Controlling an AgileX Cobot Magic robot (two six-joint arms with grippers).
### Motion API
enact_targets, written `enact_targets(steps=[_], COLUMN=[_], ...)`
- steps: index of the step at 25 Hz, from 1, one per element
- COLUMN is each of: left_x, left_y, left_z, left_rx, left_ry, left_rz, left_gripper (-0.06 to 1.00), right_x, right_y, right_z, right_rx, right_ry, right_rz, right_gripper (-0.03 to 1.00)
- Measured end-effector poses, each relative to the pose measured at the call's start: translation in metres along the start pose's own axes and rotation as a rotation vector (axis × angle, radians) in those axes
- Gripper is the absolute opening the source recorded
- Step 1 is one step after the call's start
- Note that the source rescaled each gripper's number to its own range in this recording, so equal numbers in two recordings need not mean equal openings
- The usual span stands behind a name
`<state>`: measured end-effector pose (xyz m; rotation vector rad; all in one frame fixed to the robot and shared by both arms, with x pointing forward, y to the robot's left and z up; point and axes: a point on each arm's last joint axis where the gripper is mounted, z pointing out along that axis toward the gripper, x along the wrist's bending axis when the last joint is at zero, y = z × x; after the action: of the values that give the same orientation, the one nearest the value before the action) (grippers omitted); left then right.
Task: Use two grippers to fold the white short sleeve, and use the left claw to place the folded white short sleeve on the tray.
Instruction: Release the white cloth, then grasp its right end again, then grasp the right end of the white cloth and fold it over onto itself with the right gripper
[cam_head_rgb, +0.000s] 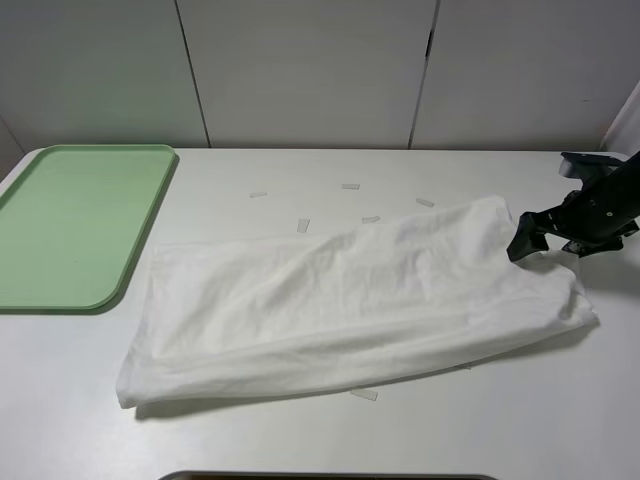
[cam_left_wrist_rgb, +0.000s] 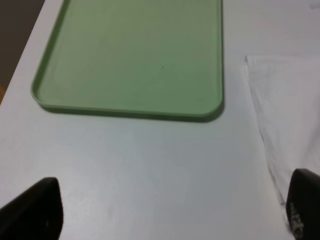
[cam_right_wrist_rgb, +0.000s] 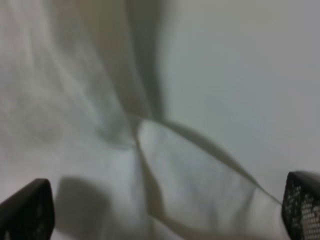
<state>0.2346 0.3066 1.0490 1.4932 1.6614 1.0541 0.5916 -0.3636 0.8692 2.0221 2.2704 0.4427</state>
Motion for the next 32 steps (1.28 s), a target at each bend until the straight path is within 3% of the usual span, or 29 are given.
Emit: enact_targets(steps=[7, 9, 10, 11, 12, 13, 15, 25, 32], left_x=[0.0, 0.0, 0.0, 0.0, 0.0, 0.0, 0.0, 0.0, 0.0], left_y=[0.0, 0.0, 0.0, 0.0, 0.0, 0.0, 0.0, 0.0, 0.0], left_z=[0.0, 0.0, 0.0, 0.0, 0.0, 0.0, 0.0, 0.0, 0.0], left_rx=[0.0, -0.001, -0.001, -0.001, -0.001, -0.001, -0.001, -0.001, -0.001], left_ry=[0.001, 0.001, 0.001, 0.001, 0.001, 0.001, 0.001, 0.001, 0.001], left_rz=[0.0, 0.0, 0.0, 0.0, 0.0, 0.0, 0.0, 0.0, 0.0], left_gripper=[0.88, 0.88, 0.88, 0.88, 0.88, 0.88, 0.88, 0.88, 0.88], right_x=[0.025, 0.03, 0.03, 0.032, 0.033, 0.034, 0.038, 0.046, 0.043], right_y=[0.004, 0.004, 0.004, 0.004, 0.003, 0.003, 0.002, 0.002, 0.004], right_z=[0.004, 0.005, 0.005, 0.006, 0.006, 0.008, 0.011, 0.013, -0.023], right_rx=[0.027, 0.034, 0.034, 0.042, 0.046, 0.053, 0.07, 0.08, 0.083], right_ry=[0.058, 0.069, 0.069, 0.076, 0.08, 0.085, 0.099, 0.074, -0.115], right_rz=[-0.03, -0.038, -0.038, -0.041, -0.04, -0.042, -0.043, -0.082, -0.073], right_gripper=[0.99, 0.82, 0.82, 0.71, 0.65, 0.5, 0.07, 0.07, 0.07])
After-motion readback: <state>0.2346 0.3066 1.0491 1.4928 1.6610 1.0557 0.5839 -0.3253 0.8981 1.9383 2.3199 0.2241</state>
